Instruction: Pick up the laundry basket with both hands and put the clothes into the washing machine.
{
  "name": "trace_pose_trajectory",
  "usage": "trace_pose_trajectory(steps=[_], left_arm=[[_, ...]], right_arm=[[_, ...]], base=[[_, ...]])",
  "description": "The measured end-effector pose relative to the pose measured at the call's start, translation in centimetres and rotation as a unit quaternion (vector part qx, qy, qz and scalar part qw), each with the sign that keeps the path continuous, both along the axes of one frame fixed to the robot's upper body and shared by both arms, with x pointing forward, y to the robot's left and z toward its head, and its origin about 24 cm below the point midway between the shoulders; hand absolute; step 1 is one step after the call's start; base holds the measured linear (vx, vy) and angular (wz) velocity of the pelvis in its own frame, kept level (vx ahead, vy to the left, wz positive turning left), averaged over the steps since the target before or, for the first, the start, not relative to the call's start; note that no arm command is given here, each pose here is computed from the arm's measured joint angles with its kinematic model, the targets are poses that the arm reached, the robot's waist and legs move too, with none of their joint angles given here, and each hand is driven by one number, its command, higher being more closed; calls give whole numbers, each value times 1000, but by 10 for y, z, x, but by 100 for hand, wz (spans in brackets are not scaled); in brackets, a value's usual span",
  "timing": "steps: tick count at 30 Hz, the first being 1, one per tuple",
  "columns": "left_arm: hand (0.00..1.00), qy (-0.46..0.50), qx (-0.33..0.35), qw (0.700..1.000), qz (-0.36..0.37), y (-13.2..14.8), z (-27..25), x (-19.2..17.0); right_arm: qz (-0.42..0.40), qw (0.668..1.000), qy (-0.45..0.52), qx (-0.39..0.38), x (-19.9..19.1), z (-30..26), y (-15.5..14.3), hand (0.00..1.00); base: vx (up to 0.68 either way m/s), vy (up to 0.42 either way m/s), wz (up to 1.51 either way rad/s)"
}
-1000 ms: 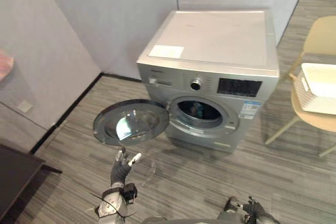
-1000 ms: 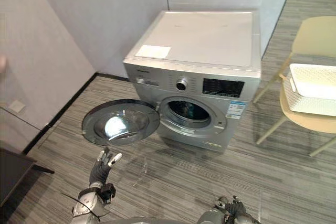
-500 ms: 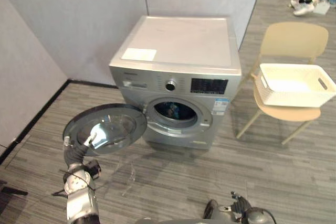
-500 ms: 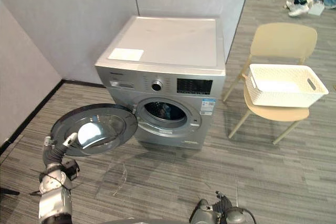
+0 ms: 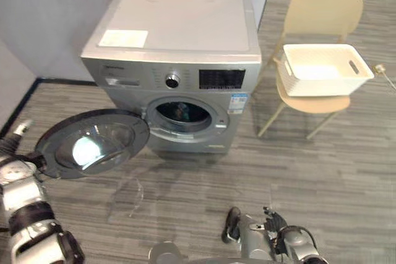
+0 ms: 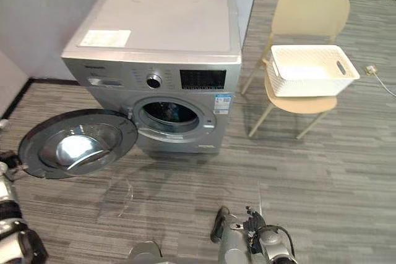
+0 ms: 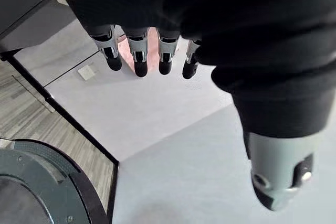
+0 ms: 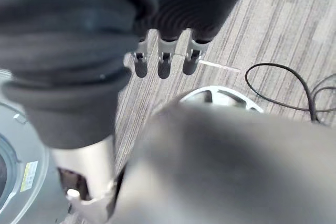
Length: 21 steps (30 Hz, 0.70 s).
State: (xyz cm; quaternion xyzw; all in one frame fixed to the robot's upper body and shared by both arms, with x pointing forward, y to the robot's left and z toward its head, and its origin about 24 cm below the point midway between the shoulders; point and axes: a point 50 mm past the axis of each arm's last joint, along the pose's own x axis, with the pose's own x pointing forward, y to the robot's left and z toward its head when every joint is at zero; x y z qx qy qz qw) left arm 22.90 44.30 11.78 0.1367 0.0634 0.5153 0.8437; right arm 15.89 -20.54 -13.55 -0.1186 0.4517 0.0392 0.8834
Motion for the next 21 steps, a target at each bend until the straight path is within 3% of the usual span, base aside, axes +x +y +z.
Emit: trace_pose_trajectory(steps=[5,10,14,21], left_arm=[[0,-55,46,997,4,22,86,21],[0,-119,113,986,-42,9,185,45],[0,-124,129,983,-46,8,208,43],[0,-175,149,973,-19,22,256,6]], right_arm=[[10,998,-64,24,23,16,11,0],[5,993,-108,45,37,28,19,0],[-10,991,-121,51,39,30,18,0],[-30,980,-181,73,49,49,18,0]], base=[[-175,78,-31],[-169,12,5],[-69,14,7],[-39,67,-13]])
